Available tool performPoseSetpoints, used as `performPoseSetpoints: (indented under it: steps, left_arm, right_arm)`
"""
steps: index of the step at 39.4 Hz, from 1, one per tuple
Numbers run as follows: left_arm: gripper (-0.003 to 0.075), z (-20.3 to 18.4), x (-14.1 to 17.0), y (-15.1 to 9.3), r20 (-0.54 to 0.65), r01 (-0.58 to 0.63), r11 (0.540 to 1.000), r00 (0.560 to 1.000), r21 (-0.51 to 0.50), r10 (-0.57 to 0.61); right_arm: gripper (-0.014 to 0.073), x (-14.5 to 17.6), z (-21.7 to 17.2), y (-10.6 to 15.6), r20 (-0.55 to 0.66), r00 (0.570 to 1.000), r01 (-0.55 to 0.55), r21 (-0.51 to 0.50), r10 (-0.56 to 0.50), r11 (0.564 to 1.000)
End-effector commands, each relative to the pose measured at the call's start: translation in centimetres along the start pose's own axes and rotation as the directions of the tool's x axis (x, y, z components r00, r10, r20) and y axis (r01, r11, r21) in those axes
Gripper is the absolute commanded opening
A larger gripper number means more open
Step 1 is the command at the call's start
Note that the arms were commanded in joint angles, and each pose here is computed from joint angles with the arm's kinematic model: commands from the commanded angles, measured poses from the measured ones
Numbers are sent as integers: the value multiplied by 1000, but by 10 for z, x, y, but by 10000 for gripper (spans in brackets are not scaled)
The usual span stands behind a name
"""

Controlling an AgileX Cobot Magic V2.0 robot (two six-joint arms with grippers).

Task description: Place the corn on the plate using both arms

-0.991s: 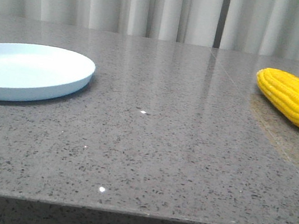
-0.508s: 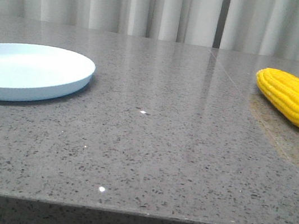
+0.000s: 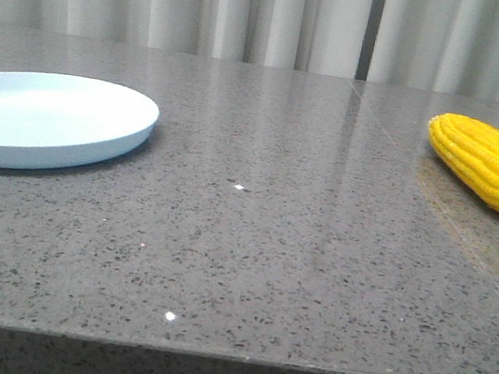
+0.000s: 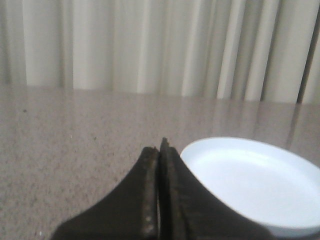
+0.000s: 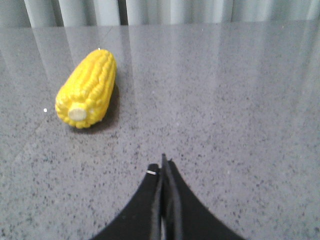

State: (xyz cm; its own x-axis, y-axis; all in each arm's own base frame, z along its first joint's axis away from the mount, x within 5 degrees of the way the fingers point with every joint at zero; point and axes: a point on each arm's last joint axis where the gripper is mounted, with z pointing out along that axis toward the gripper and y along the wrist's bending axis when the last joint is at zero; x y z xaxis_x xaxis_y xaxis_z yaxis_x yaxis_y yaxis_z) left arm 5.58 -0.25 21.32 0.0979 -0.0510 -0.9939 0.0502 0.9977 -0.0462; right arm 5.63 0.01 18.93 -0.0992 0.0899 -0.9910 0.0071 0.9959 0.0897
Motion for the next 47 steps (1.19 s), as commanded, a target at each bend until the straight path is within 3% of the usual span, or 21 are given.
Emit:
performPoseSetpoints:
  steps: [1,9,14,20,29,32,36,42,44,47]
  left_arm:
    - [-20,-4,-22,0,216,4,1000,976,4,-5]
    - [-20,-9,-62,-3,252,-32,999,967,2,31]
    - [-20,-4,-94,-4,154,-121,993,981,-16,122]
    - [-20,21,-128,-5,29,-141,990,990,-18,141]
    - [-20,55,-137,-5,-104,-144,989,984,-10,143]
    - [-12,56,-136,-5,-105,-115,993,988,-7,114]
    - [131,56,-136,-5,-105,-110,994,988,-6,109]
    - [540,56,-136,-5,-105,-110,994,988,-6,109]
    - [624,56,-136,-5,-105,-110,994,988,-6,109]
    - [651,56,-136,-5,-105,-110,994,988,-6,109]
  right_arm:
    - [-113,-21,-4,2,167,986,8,-9,-6,1000]
    - [-113,-73,-24,6,223,975,9,-13,-6,1000]
    - [-113,-110,-35,10,206,979,9,-12,-6,1000]
    - [-113,-145,-24,13,144,990,-8,-15,10,1000]
    - [-110,-154,-2,14,67,998,-18,-11,19,1000]
    - [-52,-154,-3,14,67,998,-18,-11,19,1000]
    - [146,-154,-3,14,67,998,-18,-11,19,1000]
    - [479,-153,-3,14,60,998,-18,-10,18,1000]
    - [535,-153,-3,14,60,998,-18,-10,18,1000]
    - [549,-153,-3,14,60,998,-18,-10,18,1000]
